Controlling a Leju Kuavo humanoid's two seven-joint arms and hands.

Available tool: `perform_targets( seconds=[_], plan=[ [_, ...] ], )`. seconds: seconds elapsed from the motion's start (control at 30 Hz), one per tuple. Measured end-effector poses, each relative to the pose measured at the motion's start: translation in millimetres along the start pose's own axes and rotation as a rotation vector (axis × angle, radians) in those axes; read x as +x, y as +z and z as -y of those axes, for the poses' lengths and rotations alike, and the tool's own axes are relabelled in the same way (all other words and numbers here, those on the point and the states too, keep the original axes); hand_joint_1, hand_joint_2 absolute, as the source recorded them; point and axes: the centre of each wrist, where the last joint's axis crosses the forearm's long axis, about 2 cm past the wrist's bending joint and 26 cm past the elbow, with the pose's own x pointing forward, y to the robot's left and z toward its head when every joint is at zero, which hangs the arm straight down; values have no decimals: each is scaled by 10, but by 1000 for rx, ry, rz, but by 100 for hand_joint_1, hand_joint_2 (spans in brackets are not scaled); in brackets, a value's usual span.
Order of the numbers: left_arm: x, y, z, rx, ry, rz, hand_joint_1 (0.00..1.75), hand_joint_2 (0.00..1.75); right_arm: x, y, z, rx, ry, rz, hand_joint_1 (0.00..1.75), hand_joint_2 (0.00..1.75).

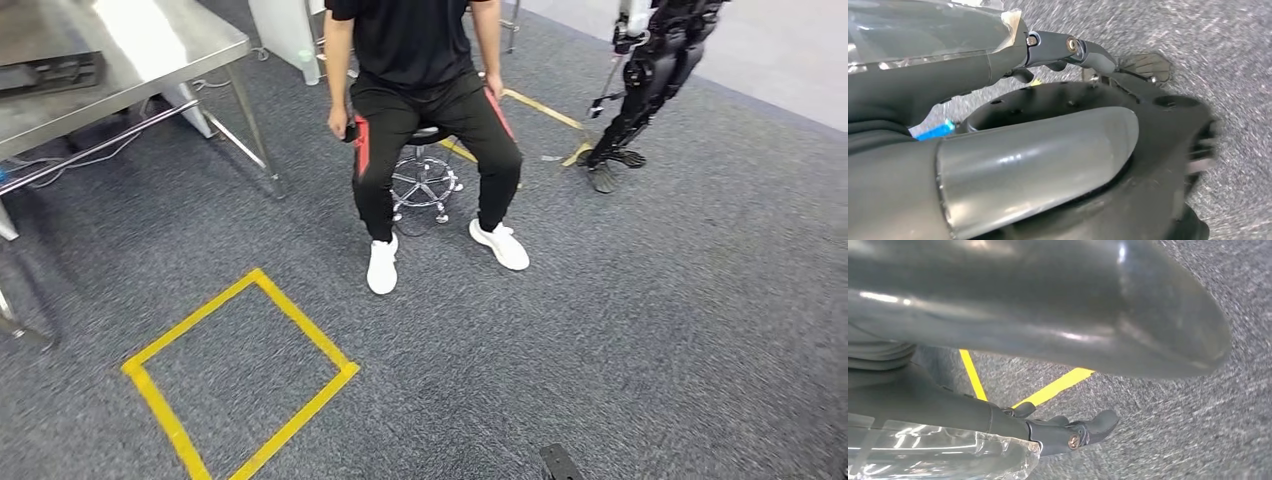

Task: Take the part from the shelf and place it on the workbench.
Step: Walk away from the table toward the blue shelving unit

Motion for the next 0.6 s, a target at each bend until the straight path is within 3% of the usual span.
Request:
perform_targets(
  seconds=[0.6],
  plan=[
    [-49,24,7,-21,12,-61,0,0,-6,4,-36,7,-1,-8,0,0]
  ],
)
